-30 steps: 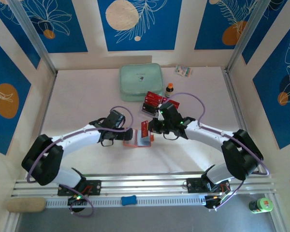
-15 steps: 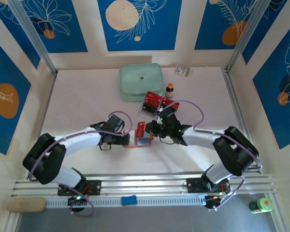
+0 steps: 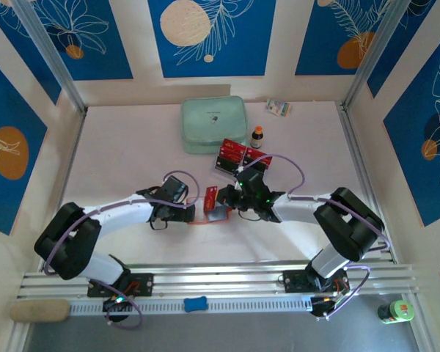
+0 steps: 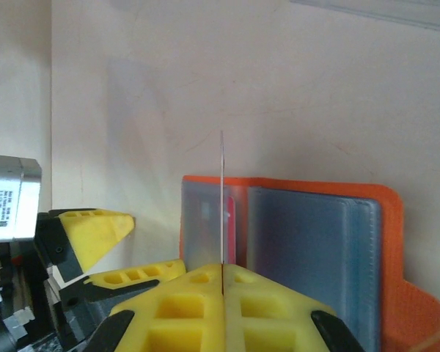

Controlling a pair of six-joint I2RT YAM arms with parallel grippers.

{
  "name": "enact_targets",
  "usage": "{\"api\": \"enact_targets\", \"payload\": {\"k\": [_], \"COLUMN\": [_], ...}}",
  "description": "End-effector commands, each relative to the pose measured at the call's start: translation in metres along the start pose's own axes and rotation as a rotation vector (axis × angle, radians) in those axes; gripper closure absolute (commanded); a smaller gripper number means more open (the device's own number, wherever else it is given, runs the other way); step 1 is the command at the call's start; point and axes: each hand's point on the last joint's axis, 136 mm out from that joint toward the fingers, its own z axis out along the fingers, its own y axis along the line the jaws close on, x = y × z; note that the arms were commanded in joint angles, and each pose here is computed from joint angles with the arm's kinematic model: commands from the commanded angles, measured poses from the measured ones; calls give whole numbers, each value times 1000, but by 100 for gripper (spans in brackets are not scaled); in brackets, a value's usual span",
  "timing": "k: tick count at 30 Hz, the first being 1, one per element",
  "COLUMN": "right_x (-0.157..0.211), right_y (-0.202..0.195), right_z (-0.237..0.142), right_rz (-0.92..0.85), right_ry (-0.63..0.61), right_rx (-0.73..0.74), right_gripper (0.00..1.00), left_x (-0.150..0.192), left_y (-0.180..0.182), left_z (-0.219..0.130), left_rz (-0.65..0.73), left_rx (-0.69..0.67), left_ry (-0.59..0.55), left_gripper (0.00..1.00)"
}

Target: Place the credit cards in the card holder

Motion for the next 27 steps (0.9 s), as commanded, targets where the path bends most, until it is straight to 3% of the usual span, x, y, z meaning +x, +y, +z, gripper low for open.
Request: {"api": "enact_targets", "payload": {"k": [1, 27], "right_x": [2, 20], "right_y": [-6, -17], "right_z": [4, 12], "right_rz": [1, 7], "right_ry": [-11, 52], "right_rx": [14, 31], "right_gripper": [100, 100], "left_x": [6, 5], "left_y": [9, 8], "left_z": [2, 2], "left_rz": [-3, -5], "left_rx": [-28, -25], "left_ry": [10, 7], "left_gripper": [0, 0]}}
